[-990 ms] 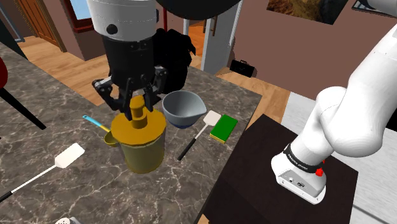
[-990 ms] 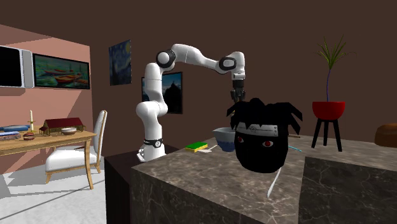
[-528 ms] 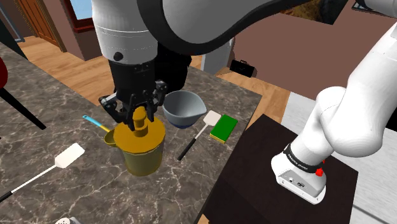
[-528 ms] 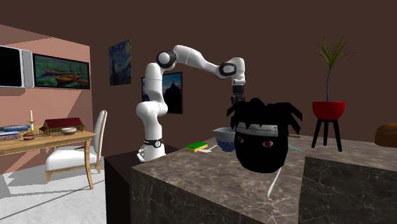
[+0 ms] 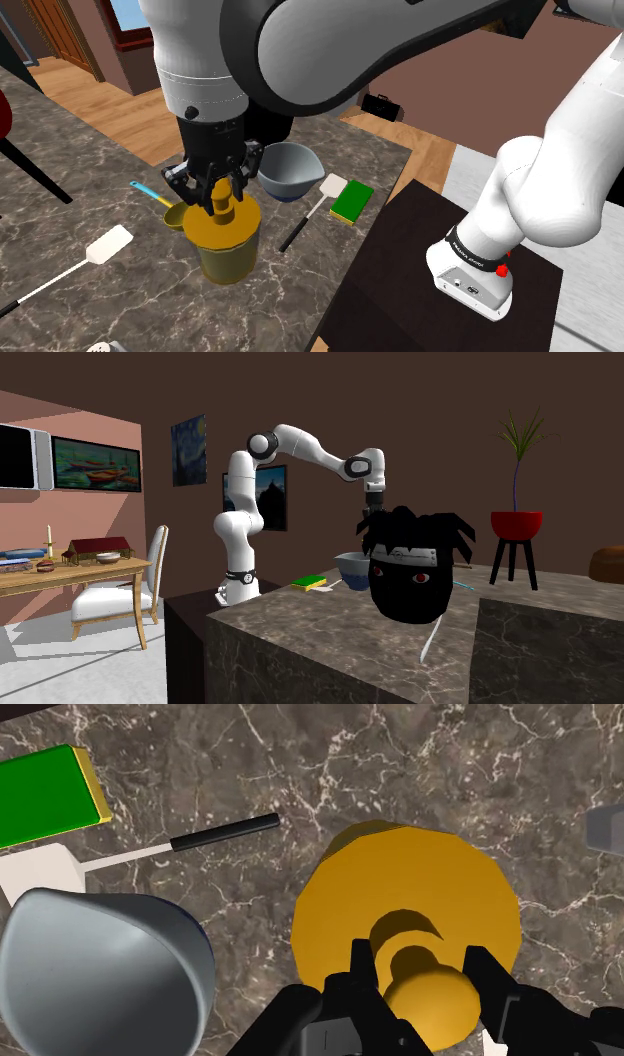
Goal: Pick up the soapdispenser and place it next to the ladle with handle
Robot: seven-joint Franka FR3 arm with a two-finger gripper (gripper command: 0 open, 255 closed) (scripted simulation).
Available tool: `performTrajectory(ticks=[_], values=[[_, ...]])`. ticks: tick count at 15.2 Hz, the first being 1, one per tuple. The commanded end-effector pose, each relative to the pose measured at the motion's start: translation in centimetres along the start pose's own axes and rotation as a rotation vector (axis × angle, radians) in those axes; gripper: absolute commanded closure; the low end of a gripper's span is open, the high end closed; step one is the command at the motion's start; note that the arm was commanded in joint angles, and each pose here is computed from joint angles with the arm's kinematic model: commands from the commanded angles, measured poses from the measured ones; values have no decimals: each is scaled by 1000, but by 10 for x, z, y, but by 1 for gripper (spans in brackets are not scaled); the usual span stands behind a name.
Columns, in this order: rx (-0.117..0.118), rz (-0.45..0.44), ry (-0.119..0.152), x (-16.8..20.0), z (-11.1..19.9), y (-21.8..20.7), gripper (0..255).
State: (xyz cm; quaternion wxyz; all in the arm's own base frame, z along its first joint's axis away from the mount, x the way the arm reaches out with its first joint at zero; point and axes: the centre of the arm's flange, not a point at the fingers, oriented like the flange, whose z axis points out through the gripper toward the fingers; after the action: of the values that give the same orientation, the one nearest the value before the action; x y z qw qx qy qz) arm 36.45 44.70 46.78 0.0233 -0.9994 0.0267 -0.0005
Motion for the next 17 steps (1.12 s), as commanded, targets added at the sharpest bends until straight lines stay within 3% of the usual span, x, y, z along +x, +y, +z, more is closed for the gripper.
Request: performTrajectory(ticks=[1, 3, 4, 9, 13, 17], values=[[1, 0, 1, 0, 0, 0, 255], [1, 0, 1, 0, 0, 0, 255], [1, 0, 1, 0, 0, 0, 0], [1, 0, 1, 0, 0, 0, 0], [1, 0, 1, 0, -50, 0, 0], [1, 0, 1, 0, -50, 0, 0]])
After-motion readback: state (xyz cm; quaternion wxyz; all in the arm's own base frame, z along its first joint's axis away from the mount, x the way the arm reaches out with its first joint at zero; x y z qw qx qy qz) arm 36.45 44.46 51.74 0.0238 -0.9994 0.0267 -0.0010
